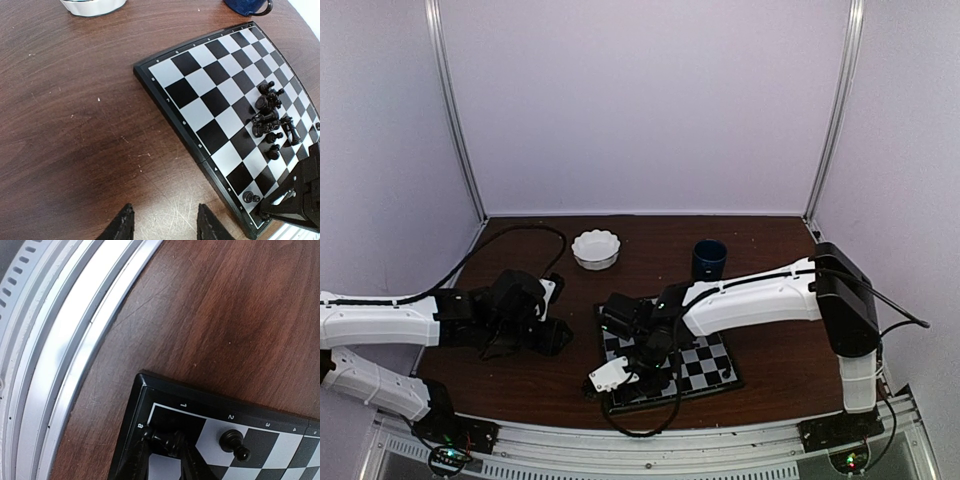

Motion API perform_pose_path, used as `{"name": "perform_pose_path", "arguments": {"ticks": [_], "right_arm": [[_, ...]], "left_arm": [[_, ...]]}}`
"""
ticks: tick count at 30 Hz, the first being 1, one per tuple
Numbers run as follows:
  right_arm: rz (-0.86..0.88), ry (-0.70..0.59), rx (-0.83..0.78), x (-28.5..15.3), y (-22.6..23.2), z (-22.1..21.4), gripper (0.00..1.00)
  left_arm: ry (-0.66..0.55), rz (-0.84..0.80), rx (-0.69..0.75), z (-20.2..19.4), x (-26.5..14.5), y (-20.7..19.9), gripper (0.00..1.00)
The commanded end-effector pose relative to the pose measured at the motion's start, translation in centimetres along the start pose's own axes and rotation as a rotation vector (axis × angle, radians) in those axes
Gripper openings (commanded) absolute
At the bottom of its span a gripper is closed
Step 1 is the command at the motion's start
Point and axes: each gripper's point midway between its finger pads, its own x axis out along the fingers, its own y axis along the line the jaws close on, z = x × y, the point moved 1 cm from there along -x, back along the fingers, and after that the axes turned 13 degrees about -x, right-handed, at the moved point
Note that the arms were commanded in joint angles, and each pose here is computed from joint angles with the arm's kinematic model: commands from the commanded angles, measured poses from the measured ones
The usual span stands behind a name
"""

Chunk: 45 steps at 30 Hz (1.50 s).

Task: Set up the chess pieces on the board
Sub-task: Pick up the pawn from the chessboard.

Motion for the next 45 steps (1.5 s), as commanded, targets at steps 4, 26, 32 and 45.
{"name": "perform_pose_path", "arguments": {"ticks": [4, 26, 32, 45], "right_arm": [[0.0, 0.042, 0.074, -0.8, 0.8, -1.2, 0.23], [0.009, 0.006, -0.016, -1.2, 0.6, 0.0, 0.4], [0.046, 0.004, -0.023, -0.8, 1.5, -0.2, 0.34], [0.043, 0.009, -0.002, -0.2, 1.1, -0.1, 0.22]], "left_arm": [[0.014, -0.02, -0.019, -0.2, 0.2, -0.2, 0.43], [0.03, 0.002, -0.037, -1.3, 0.1, 1.0, 0.43], [0.033, -0.007, -0.038, -1.3, 0.3, 0.8, 0.43], [0.022, -0.015, -0.039, -1.0, 0.0, 0.6, 0.43]]}}
